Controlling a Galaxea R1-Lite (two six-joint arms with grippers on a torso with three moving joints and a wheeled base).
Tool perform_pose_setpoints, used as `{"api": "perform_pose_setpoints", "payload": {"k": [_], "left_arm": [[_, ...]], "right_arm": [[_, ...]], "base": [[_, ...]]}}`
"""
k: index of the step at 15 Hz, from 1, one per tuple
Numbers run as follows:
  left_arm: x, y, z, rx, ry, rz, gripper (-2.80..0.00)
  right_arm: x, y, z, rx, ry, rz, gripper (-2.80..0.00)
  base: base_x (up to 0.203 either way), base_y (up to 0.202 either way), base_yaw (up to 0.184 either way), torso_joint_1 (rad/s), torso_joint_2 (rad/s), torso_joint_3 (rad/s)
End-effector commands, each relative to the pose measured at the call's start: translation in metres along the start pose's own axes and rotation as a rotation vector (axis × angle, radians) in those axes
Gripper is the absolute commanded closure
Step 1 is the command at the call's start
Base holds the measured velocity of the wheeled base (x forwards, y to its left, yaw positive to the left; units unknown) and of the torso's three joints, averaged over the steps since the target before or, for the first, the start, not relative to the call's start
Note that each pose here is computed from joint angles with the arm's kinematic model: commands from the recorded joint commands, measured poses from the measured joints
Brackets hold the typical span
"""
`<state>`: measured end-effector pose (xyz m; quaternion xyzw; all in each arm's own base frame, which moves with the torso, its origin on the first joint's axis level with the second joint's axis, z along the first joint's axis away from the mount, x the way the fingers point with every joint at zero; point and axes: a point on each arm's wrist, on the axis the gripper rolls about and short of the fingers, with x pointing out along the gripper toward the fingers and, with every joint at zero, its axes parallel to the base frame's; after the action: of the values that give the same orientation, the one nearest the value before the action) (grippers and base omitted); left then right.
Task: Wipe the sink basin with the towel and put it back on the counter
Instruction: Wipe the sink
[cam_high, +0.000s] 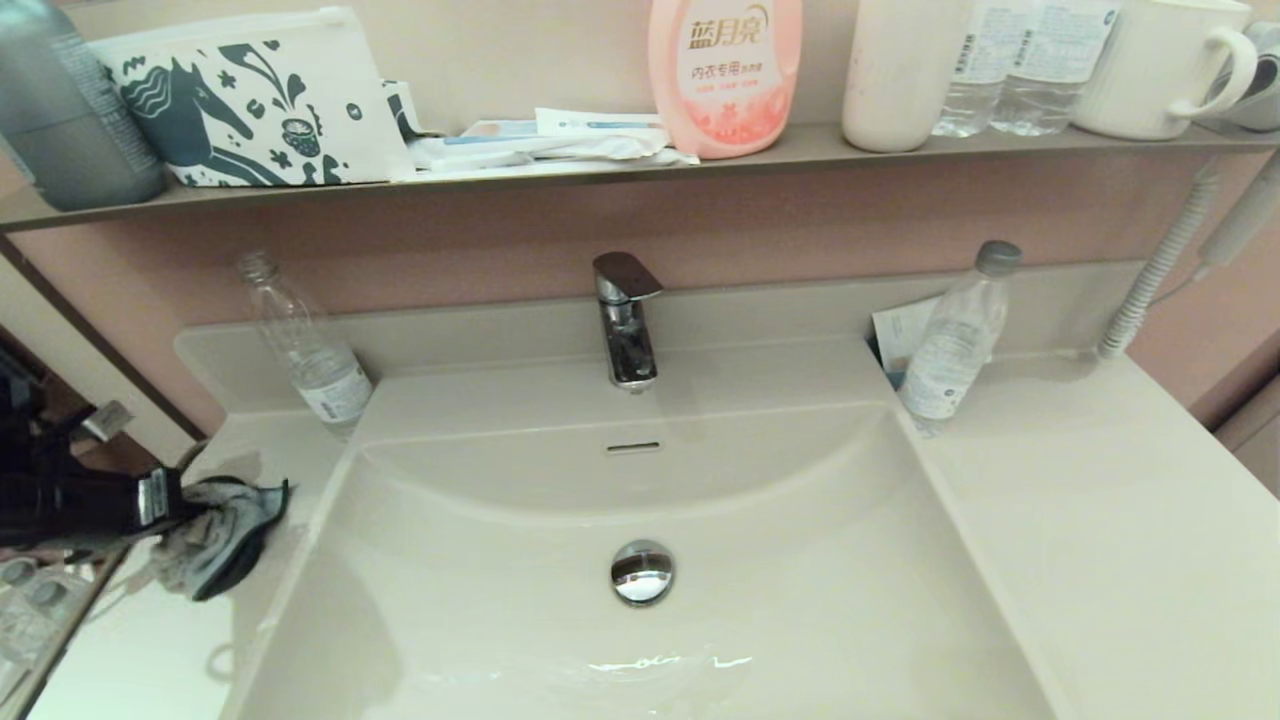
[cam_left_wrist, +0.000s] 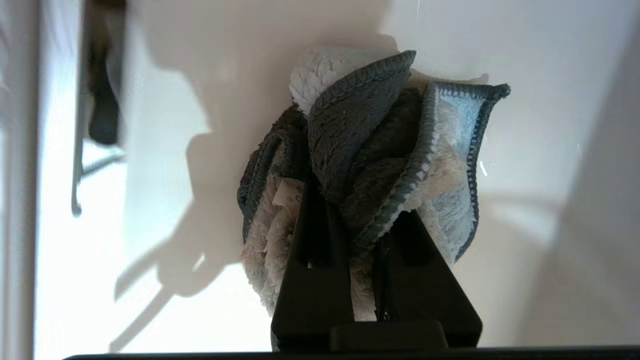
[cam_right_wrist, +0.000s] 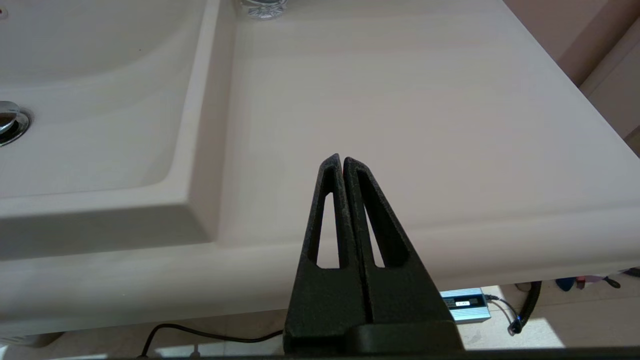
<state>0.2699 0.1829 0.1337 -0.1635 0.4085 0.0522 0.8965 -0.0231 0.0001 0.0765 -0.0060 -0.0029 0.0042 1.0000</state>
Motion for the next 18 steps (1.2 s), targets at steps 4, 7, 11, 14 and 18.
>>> {"api": "perform_pose_setpoints", "payload": {"k": [4, 7, 11, 14, 18], "left_arm": [[-0.05, 0.012, -0.051, 0.025, -0.004, 0.046, 0.0], [-0.057, 0.003, -0.065, 0.04, 0.003, 0.036, 0.0], [-0.05, -0.034, -0.071, 0.077, 0.038, -0.041, 0.0], [-0.039, -0.064, -0.07, 0.076, 0.084, -0.063, 0.0], [-0.004, -0.078, -0.064, 0.087, 0.115, -0.043, 0.0]], "right_arm": [[0.0, 0.0, 0.0, 0.0, 0.001, 0.001, 0.0], [0.0, 0.0, 0.0, 0.0, 0.001, 0.001, 0.0], [0.0, 0.0, 0.0, 0.0, 0.001, 0.001, 0.0], [0.0, 0.0, 0.0, 0.0, 0.001, 0.001, 0.0], [0.0, 0.0, 0.0, 0.0, 0.001, 0.001, 0.0]], "base": [[0.0, 0.0, 0.0, 0.0, 0.0, 0.0], [0.0, 0.0, 0.0, 0.0, 0.0, 0.0], [0.0, 0.0, 0.0, 0.0, 0.0, 0.0], [0.0, 0.0, 0.0, 0.0, 0.0, 0.0], [0.0, 0.0, 0.0, 0.0, 0.0, 0.0]]}}
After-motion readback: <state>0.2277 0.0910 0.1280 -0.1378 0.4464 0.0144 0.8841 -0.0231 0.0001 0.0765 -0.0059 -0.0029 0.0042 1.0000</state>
